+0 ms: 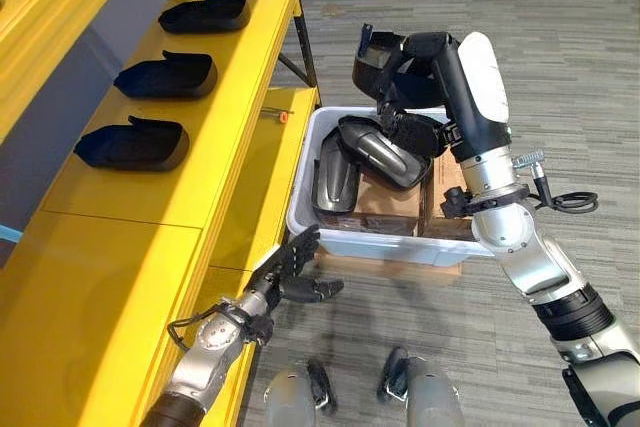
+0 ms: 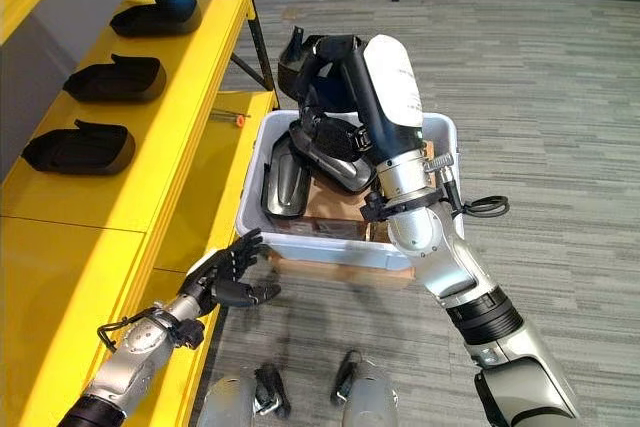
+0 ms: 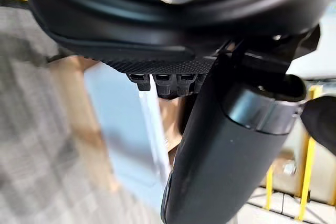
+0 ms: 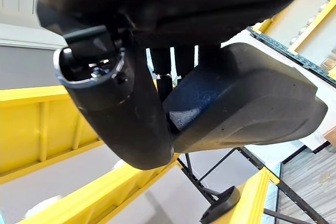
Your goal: Move parts from the plastic box to the shelf.
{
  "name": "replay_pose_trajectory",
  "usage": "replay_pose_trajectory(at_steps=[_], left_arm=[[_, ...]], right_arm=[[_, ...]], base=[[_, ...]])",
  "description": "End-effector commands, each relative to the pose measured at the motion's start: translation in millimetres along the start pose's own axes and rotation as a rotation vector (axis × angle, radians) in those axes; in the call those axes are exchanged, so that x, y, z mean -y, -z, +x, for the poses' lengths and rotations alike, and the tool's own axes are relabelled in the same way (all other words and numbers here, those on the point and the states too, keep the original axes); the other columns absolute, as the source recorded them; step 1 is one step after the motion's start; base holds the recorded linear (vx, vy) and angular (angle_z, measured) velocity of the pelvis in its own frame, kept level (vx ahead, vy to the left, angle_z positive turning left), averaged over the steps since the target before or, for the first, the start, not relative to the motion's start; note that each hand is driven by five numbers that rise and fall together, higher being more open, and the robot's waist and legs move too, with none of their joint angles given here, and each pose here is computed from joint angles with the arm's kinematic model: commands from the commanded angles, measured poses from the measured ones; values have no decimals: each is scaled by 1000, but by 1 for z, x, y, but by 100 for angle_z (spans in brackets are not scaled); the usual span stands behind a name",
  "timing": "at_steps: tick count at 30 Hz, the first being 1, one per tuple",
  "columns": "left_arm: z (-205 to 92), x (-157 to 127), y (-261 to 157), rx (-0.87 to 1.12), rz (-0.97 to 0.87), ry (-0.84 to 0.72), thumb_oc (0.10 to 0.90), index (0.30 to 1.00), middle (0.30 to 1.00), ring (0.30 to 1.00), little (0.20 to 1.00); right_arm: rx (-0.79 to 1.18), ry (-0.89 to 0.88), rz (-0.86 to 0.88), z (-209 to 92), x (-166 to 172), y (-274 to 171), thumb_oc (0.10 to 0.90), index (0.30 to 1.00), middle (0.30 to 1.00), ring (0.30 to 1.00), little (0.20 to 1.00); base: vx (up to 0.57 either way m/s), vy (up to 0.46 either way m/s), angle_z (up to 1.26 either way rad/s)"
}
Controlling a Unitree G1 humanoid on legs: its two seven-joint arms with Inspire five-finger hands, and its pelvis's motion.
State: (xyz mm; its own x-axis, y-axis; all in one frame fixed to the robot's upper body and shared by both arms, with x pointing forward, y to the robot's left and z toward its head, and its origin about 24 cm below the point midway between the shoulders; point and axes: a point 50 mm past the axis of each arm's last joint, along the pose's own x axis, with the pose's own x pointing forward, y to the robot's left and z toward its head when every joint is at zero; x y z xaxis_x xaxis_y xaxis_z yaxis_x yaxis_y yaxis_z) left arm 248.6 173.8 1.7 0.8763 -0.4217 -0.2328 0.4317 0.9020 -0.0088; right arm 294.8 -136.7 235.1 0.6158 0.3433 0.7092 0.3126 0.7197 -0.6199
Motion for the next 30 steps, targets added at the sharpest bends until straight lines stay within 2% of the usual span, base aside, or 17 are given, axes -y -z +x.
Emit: replay_pose_trajectory(at_steps=[1, 4, 8, 10, 14, 17, 19, 23, 26, 30], left_arm=[[5, 4, -21, 130, 50, 45, 900, 1000, 1000, 1000, 1000], [13, 17, -13, 86, 21, 102, 900, 1000, 1000, 1000, 1000], [14, 20, -2, -3, 78, 106, 900, 1000, 1000, 1000, 1000], [15, 21, 3, -29, 50, 89, 900, 1000, 1000, 1000, 1000], [9, 18, 21, -78, -13, 26, 900, 1000, 1000, 1000, 1000], [4, 19, 30, -114, 30, 75, 900, 1000, 1000, 1000, 1000], [6, 21, 24, -133, 95, 151, 900, 1000, 1000, 1000, 1000], [5, 20, 19, -132, 105, 157, 900, 1000, 1000, 1000, 1000], [7, 18, 2, -93, 95, 154, 900, 1000, 1000, 1000, 1000], [3, 15, -3, -89, 80, 131, 900, 1000, 1000, 1000, 1000]], right_arm=[[392, 177, 23, 30, 34, -66, 400, 300, 300, 300, 300], [438, 170, -5, 28, 40, -76, 400, 300, 300, 300, 300], [476, 166, 14, 25, 39, -83, 400, 300, 300, 300, 300], [509, 149, 26, 24, 35, -89, 400, 300, 300, 300, 300], [571, 111, 27, 21, 30, -103, 400, 300, 300, 300, 300], [545, 125, -20, 17, 27, -102, 400, 300, 300, 300, 300], [517, 131, -74, 11, 30, -99, 400, 300, 300, 300, 300], [538, 83, -90, 6, 26, -98, 400, 300, 300, 300, 300], [611, 77, -172, 3, 23, -101, 400, 300, 300, 300, 300], [673, 43, -180, 3, 23, -107, 400, 300, 300, 300, 300]], base=[[-294, 283, 65], [-362, 389, 72], [-236, 209, 44], [-250, 222, 12], [-233, 193, 16], [-217, -70, 57], [-233, -273, 288], [-30, -139, 182], [-130, -89, 29], [-13, -31, -10]])
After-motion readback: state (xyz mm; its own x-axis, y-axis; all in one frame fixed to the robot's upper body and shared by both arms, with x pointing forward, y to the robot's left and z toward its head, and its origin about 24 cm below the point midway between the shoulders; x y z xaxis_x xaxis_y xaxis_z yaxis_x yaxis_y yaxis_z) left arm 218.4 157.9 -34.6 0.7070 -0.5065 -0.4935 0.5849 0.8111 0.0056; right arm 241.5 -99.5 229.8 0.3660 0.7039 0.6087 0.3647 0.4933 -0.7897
